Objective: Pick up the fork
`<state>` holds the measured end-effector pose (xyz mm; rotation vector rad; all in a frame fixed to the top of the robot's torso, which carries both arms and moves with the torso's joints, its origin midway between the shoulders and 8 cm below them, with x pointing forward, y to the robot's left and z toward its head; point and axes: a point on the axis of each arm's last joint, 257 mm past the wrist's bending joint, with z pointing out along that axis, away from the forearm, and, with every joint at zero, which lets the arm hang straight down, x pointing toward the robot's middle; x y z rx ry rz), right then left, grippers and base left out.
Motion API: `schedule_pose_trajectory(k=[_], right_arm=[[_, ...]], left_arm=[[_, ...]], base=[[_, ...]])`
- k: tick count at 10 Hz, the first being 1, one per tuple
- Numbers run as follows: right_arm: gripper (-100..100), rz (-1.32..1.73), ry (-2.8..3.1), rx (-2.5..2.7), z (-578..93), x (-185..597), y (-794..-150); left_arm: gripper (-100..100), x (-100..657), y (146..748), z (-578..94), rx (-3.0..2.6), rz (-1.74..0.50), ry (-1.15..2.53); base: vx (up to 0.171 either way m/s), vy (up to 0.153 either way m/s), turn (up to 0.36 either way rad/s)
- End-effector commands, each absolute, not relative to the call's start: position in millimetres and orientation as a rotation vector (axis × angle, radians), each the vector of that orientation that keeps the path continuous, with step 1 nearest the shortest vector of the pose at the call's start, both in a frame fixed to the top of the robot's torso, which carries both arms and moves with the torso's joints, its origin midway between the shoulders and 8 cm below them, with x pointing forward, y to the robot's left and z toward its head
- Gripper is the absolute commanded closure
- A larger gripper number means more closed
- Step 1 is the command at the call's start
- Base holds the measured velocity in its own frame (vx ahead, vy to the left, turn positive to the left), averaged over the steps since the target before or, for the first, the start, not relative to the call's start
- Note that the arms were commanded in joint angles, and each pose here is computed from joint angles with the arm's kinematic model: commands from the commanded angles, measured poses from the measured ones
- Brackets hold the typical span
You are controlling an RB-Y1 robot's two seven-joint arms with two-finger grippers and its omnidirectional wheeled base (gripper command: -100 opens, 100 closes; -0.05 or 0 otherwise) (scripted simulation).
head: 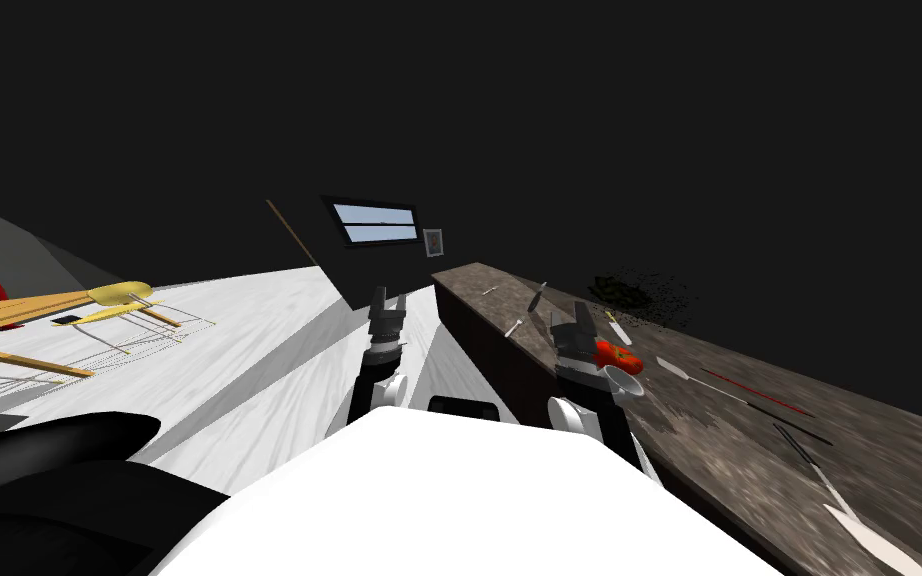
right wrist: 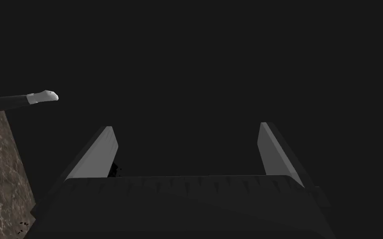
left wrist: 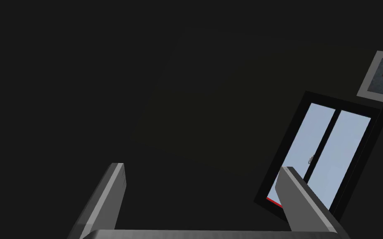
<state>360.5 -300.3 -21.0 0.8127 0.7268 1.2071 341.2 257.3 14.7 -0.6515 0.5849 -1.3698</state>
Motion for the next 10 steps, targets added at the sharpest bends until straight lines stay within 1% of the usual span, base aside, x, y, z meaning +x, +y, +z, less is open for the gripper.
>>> schedule_pose_trajectory(k=[1,10], right_arm=[[-100,1.193,0.773,0.772,-21,362,-294],[-100,1.078,1.035,0.500,-29,368,-250]], left_arm=[[0,341,257,15,-0.651,-1.370,0.585],[0,341,257,15,-0.651,-1.370,0.585]], base=[[0.007,0.002,-0.045],[0.019,0.007,-0.040]])
